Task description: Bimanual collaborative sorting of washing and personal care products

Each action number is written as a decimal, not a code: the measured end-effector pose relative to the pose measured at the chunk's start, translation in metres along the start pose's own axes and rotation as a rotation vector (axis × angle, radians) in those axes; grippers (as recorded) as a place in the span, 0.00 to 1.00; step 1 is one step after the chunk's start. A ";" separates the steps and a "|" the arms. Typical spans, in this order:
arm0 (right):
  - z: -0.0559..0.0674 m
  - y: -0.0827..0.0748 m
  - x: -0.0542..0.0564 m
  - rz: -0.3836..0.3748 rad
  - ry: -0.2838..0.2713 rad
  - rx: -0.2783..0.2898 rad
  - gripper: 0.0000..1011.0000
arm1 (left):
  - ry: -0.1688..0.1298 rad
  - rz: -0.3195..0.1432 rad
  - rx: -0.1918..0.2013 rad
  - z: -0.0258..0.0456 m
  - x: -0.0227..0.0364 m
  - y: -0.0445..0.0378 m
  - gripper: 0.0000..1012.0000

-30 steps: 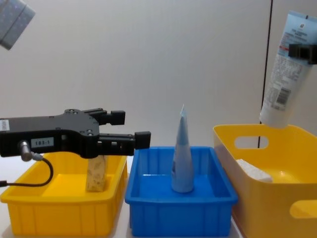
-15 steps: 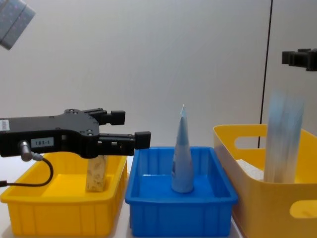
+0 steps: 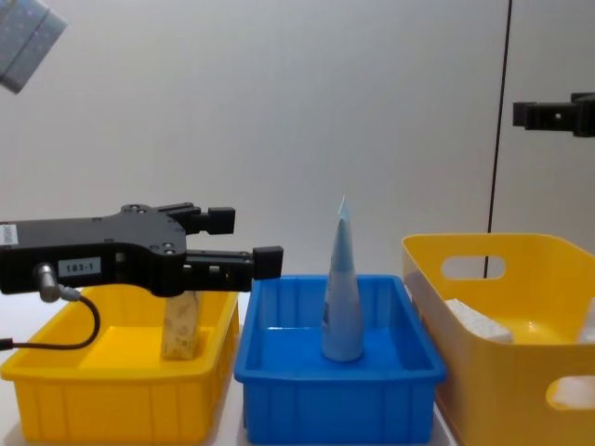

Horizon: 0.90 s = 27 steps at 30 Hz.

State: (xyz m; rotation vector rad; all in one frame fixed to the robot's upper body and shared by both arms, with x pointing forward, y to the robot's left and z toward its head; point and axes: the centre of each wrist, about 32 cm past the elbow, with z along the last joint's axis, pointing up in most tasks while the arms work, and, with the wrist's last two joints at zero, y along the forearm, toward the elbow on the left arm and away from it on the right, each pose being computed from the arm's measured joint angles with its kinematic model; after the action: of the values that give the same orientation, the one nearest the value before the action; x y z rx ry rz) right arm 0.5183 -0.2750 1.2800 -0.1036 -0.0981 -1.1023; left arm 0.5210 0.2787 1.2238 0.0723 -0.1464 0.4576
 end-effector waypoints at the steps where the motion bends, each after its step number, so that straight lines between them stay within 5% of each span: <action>1: 0.000 0.000 0.000 0.000 0.000 0.000 0.85 | 0.000 0.000 0.000 0.0000 0.0000 0.0000 0.99; 8: 0.000 0.000 0.000 0.000 0.000 -0.001 0.99 | 0.000 0.000 0.000 0.0000 0.0000 0.0000 0.99; 27: 0.000 -0.002 0.000 0.039 0.001 0.008 0.99 | 0.000 0.000 0.000 0.0000 0.0000 0.0000 0.99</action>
State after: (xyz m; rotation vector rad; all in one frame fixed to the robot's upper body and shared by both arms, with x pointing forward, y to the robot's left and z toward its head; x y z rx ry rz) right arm 0.5161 -0.2761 1.2796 -0.0976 -0.0990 -1.0629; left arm 0.5210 0.2787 1.2238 0.0722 -0.1464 0.4576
